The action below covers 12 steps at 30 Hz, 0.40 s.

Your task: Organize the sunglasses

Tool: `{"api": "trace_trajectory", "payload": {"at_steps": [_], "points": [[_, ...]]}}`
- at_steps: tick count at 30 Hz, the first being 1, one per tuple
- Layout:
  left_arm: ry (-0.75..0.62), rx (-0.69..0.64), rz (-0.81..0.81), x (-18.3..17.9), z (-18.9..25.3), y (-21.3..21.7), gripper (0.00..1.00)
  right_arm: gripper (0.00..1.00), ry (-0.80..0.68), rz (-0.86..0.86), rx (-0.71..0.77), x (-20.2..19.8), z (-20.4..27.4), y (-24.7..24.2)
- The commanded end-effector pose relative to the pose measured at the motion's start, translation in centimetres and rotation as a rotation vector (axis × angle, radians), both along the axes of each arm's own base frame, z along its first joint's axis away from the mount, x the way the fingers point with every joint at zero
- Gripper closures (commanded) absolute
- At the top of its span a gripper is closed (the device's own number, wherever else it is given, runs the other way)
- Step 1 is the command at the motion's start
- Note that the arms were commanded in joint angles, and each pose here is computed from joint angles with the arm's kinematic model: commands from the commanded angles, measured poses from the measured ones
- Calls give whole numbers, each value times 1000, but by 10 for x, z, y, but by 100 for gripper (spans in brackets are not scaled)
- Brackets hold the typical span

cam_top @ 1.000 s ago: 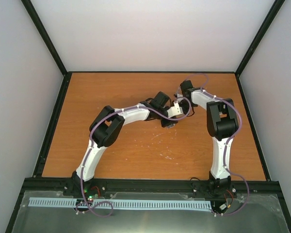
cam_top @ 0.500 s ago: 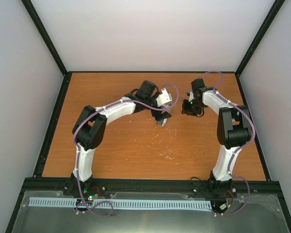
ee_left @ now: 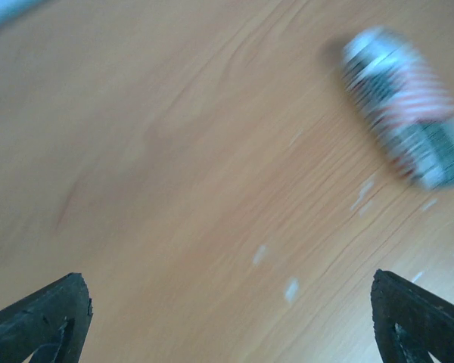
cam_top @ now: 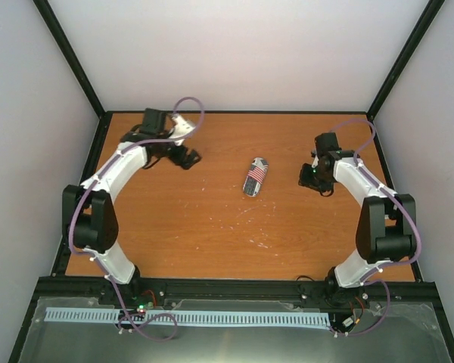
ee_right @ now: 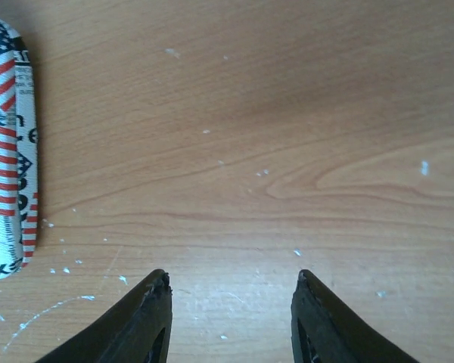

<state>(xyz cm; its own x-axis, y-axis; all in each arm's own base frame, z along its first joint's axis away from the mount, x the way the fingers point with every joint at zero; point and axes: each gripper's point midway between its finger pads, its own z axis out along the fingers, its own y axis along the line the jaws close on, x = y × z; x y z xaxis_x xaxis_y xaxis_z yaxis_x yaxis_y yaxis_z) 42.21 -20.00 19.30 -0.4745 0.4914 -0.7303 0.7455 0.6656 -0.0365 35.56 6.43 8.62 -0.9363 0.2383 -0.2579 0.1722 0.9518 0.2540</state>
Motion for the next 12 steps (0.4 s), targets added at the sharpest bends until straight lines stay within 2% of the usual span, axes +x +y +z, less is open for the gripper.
{"api": "trace_trajectory", "payload": {"at_steps": [1,4,12], "points": [[183,211,187,-35,-46,95,0,56,-12,-88,-41,-10,5,-18],[167,274,219,-39,-45,117,1,56,-28,-110,-45,-10,9,-21],[186,253,235,-30,-43,115,1,55,-60,-131,-47,-1,15,-29]]}}
